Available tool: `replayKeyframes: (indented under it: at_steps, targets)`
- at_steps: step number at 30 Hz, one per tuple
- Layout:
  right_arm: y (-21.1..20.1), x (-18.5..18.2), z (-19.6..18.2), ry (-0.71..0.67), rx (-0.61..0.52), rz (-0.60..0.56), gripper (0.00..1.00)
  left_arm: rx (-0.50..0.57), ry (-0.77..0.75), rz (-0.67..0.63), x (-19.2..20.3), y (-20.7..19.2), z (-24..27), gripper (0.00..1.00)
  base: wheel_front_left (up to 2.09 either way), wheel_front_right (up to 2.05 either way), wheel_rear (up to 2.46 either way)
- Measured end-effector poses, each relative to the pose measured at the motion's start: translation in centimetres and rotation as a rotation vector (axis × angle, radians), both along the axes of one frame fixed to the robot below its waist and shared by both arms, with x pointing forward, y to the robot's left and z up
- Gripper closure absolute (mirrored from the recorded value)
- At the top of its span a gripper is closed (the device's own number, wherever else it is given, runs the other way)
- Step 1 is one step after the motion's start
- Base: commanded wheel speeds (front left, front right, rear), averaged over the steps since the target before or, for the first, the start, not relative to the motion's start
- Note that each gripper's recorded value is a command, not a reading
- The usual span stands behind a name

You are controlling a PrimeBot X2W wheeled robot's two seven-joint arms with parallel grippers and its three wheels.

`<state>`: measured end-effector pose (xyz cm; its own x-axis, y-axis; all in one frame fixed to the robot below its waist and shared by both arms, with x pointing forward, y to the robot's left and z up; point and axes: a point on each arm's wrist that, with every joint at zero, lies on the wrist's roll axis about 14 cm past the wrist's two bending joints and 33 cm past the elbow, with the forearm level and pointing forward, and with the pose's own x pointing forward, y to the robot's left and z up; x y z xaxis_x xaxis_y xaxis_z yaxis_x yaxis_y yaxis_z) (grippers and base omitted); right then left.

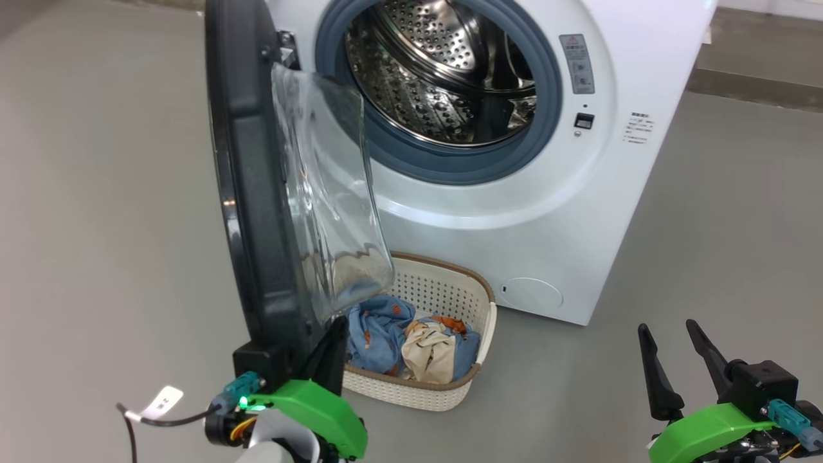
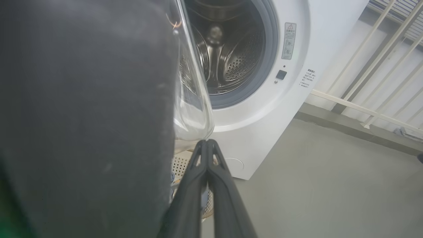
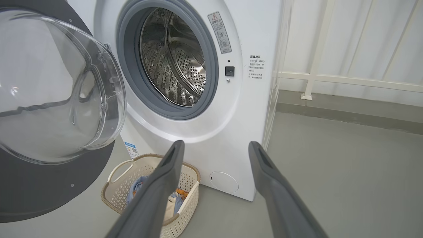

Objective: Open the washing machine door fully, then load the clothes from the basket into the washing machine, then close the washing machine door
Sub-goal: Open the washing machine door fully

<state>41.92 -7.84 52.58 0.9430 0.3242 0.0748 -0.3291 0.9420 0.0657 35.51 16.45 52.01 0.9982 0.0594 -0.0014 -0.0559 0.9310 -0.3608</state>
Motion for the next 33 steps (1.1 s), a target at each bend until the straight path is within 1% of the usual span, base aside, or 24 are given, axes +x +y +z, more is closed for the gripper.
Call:
replayKeyframes:
  at_steps: [13,17,18,20,24,33]
  targets:
    - [1.5,0.5,-0.8,0.021,-0.002,0.040,0.00,-0.015,0.019,0.171,-1.8,5.4,-0.9,1.00,0.00,0.00,0.00]
    - [1.6,0.7,-1.1,0.027,-0.002,0.042,0.00,-0.034,0.024,0.244,-2.3,7.7,-1.2,1.00,0.00,0.00,0.00]
    - [1.6,0.7,-1.1,0.027,-0.002,0.042,0.00,-0.034,0.024,0.244,-2.3,7.7,-1.2,1.00,0.00,0.00,0.00]
    - [1.6,0.8,-1.3,0.034,-0.003,0.042,0.00,-0.039,0.027,0.303,-2.8,9.6,-1.4,1.00,0.00,0.00,0.00]
    - [1.7,1.0,-1.5,0.041,-0.011,0.043,0.00,-0.048,0.024,0.376,-3.5,11.9,-1.3,1.00,0.00,0.00,0.00]
    - [2.6,1.4,-1.9,0.050,-0.046,0.071,0.00,-0.060,0.006,0.490,-4.4,15.4,-0.9,1.00,0.00,0.00,0.00]
